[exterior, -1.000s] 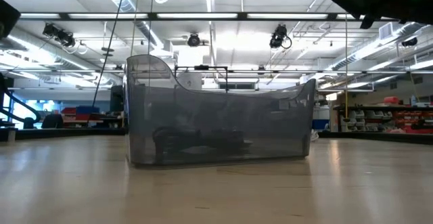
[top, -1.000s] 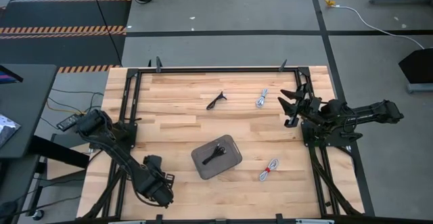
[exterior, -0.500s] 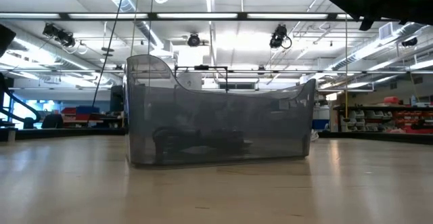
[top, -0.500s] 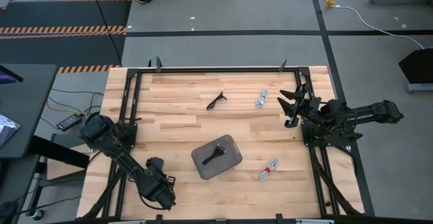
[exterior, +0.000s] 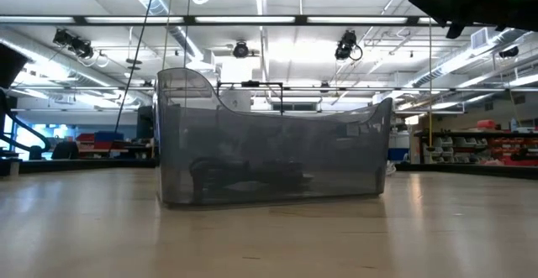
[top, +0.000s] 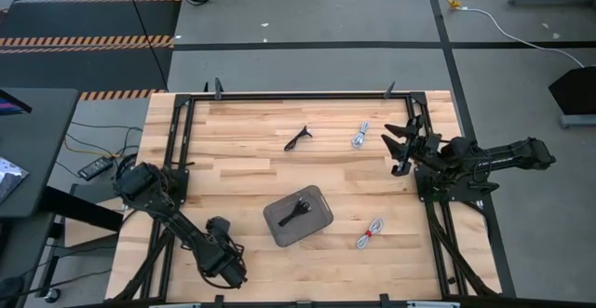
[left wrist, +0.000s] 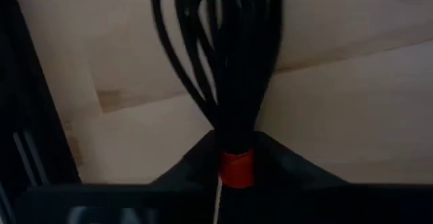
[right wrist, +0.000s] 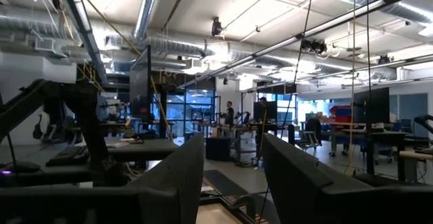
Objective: Pick and place USB-C Cables
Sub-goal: Put the bottom black charger cable into the black bin
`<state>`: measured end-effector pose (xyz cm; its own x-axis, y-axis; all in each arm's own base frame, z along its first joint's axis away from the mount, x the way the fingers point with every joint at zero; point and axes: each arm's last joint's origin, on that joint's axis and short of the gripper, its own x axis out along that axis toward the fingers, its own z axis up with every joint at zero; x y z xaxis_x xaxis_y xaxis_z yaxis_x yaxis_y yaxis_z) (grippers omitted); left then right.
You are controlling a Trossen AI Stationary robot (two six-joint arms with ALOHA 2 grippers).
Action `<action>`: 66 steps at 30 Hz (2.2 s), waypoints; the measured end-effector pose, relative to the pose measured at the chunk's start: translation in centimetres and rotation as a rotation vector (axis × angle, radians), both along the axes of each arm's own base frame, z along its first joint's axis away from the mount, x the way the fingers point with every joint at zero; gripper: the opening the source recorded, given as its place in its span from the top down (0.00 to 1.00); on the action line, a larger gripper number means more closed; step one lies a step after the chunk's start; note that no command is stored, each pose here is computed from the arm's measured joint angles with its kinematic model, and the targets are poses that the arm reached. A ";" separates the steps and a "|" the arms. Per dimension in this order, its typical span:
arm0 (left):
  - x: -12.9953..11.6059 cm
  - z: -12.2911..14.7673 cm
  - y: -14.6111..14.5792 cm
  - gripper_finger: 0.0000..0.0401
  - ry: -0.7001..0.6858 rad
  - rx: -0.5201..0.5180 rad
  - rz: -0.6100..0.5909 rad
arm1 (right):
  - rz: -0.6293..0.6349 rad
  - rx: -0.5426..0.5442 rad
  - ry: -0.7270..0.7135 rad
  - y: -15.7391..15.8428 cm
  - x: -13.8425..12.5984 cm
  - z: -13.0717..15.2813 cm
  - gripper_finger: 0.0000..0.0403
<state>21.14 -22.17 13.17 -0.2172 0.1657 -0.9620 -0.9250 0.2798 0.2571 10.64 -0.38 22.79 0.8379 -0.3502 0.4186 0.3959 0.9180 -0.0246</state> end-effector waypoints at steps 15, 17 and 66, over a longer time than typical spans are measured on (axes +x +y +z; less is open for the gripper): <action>1.9 0.6 2.5 0.86 0.077 0.010 -0.099 | 0.000 0.000 0.006 0.0 0.0 0.0 0.61; 2.9 1.6 3.1 0.86 0.050 -0.005 -0.114 | 0.000 0.000 0.005 0.0 0.0 0.0 0.61; 20.1 8.4 11.2 0.76 -0.398 -0.020 -0.825 | -0.028 0.006 0.042 -0.1 0.1 -0.3 0.61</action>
<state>41.26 -10.96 21.55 0.3106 0.1040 -0.9448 -0.4491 0.8921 -0.0494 10.77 -0.45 22.44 0.8443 -0.3765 0.3813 0.4204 0.9066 -0.0358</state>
